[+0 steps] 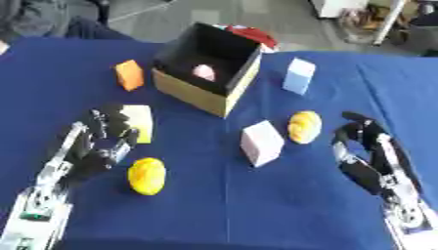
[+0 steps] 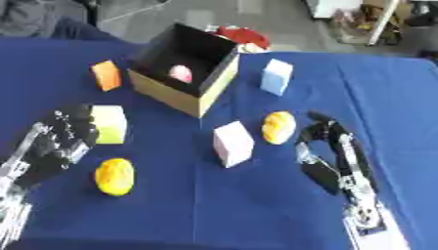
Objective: Pick up objects on the table and place them in the box.
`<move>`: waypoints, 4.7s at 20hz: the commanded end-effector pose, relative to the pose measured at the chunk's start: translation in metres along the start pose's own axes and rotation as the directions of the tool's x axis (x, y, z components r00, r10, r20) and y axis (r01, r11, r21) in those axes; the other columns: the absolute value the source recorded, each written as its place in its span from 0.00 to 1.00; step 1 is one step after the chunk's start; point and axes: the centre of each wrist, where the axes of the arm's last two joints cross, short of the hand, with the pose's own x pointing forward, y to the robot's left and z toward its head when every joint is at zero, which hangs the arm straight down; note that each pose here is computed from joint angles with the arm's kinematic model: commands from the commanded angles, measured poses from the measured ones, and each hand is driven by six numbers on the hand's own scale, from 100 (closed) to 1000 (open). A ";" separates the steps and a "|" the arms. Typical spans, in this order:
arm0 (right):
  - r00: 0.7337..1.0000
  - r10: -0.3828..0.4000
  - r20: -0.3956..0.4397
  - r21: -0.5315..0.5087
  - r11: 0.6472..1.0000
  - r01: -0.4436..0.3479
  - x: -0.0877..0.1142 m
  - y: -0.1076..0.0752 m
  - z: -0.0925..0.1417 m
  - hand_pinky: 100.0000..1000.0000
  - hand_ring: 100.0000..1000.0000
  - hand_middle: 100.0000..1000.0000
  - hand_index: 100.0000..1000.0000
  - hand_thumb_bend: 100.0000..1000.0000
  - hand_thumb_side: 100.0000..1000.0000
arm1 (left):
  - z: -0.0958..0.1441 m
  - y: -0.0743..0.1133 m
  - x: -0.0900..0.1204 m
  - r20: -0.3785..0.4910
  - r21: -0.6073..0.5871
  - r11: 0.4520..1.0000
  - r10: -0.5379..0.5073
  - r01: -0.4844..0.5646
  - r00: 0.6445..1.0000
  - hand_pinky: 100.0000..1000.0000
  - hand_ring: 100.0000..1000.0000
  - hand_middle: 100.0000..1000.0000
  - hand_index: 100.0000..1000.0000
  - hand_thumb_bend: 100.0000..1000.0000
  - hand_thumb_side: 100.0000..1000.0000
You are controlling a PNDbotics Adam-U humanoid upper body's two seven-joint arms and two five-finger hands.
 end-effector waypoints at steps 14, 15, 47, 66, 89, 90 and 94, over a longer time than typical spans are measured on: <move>1.000 0.013 0.015 -0.007 1.000 -0.013 0.004 -0.005 -0.002 0.79 0.54 0.53 0.81 0.00 0.20 | -0.012 0.034 0.028 0.077 -0.131 0.939 -0.309 0.317 0.948 0.76 0.69 0.64 0.84 0.39 0.23; 1.000 0.013 0.015 -0.007 1.000 -0.013 0.003 -0.005 -0.001 0.79 0.54 0.53 0.81 0.00 0.20 | -0.014 0.038 0.032 0.090 -0.159 0.909 -0.374 0.384 0.923 0.76 0.69 0.65 0.84 0.39 0.23; 1.000 0.013 0.011 0.021 1.000 -0.013 0.002 -0.004 0.001 0.79 0.54 0.53 0.81 0.00 0.21 | -0.095 0.019 0.030 0.601 -0.659 -0.123 -0.680 0.742 0.421 0.76 0.67 0.68 0.84 0.42 0.11; 1.000 0.014 -0.002 0.008 1.000 -0.014 0.000 -0.005 0.002 0.79 0.54 0.53 0.81 0.00 0.22 | -0.107 0.061 0.109 0.604 -0.510 -0.070 -0.739 0.857 0.299 0.46 0.30 0.25 0.48 0.18 0.00; 0.999 -0.029 0.041 0.066 0.997 0.026 0.009 0.005 -0.009 0.79 0.54 0.53 0.80 0.00 0.24 | -0.220 0.065 0.130 0.026 -0.223 0.400 -0.909 0.889 0.416 0.57 0.42 0.36 0.59 0.33 0.00; 0.999 -0.030 0.042 0.067 0.997 0.027 0.009 0.005 -0.009 0.79 0.54 0.53 0.80 0.00 0.24 | -0.222 0.062 0.125 0.017 -0.226 0.393 -0.913 0.892 0.407 0.58 0.42 0.37 0.59 0.33 0.00; 0.998 -0.033 0.045 0.069 0.997 0.030 0.010 0.005 -0.010 0.79 0.54 0.53 0.80 0.00 0.24 | -0.226 0.056 0.108 -0.003 -0.212 0.356 -0.931 0.910 0.364 0.60 0.45 0.40 0.63 0.33 0.00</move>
